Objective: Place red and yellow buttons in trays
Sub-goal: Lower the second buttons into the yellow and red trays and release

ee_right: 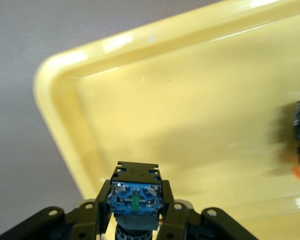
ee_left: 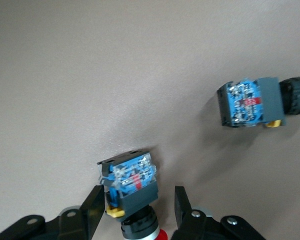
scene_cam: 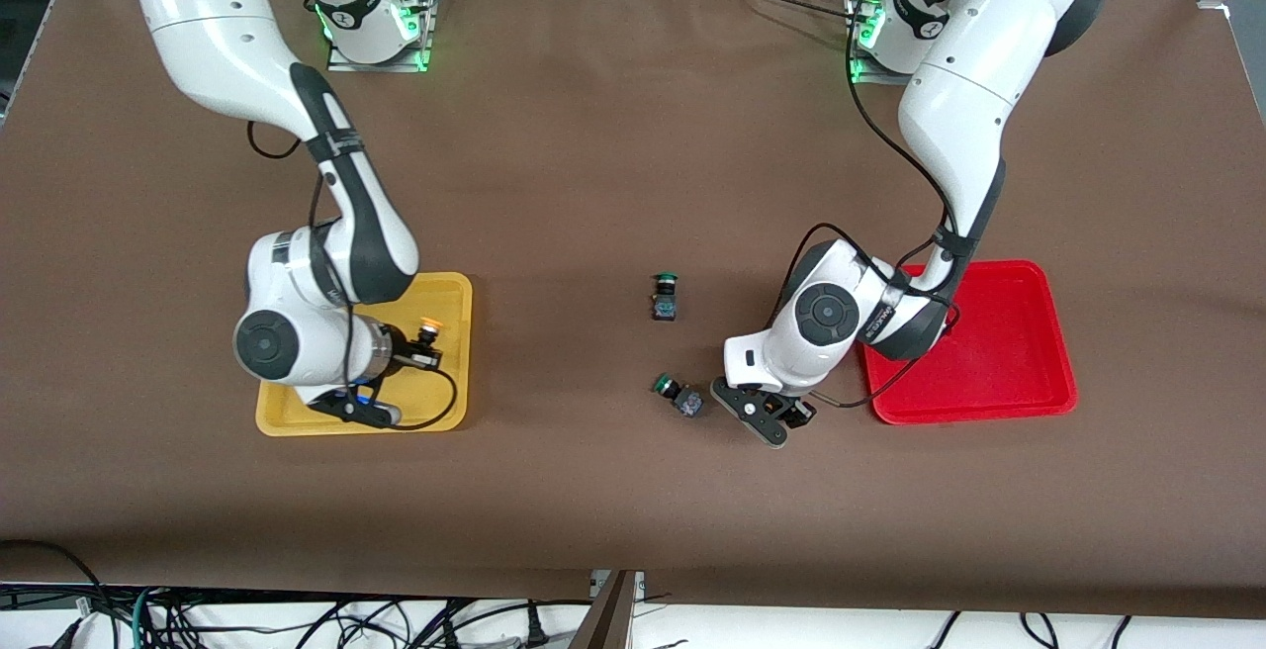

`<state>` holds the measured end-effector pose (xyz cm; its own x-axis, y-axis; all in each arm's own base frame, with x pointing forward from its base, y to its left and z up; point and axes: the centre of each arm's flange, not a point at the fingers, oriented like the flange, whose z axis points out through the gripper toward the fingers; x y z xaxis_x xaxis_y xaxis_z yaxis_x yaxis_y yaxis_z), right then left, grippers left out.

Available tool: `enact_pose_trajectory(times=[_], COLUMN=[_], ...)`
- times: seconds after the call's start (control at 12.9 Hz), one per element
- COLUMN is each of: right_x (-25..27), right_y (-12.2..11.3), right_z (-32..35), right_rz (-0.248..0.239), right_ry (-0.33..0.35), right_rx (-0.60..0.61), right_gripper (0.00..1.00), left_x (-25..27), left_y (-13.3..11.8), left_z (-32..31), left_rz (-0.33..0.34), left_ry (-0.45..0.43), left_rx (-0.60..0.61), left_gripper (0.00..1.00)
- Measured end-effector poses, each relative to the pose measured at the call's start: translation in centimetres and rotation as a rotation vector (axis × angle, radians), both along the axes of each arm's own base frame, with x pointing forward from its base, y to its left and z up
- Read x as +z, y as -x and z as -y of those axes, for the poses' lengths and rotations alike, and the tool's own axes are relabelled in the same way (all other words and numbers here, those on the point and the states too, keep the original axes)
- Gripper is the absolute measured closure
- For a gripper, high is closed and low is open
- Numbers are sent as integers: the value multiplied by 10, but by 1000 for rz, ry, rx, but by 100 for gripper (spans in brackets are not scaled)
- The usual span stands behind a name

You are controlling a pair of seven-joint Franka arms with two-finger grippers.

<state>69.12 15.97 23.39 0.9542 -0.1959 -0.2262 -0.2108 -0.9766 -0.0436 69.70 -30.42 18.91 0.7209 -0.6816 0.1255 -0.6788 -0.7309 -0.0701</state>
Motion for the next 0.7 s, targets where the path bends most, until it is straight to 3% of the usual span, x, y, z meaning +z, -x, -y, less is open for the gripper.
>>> enact_pose_trajectory(times=[0.23,0.39,0.47,0.7], right_x=[-18,-31,-33,-28], right_y=[3,4,4,0], right_z=[23,25,26,35], right_rz=[-42,-56,-58,-41], right_ry=[-5,-1,3,34], right_rx=[30,34,37,53], right_gripper=[59,59,54,22], left_x=[-5,-5,-5,0], left_y=[-2,-2,-2,-3], left_z=[-3,-2,-2,-1], left_rz=[21,24,26,28], left_ry=[-9,-7,-5,-1], left_rx=[-11,-12,-13,4], left_gripper=[38,60,61,61])
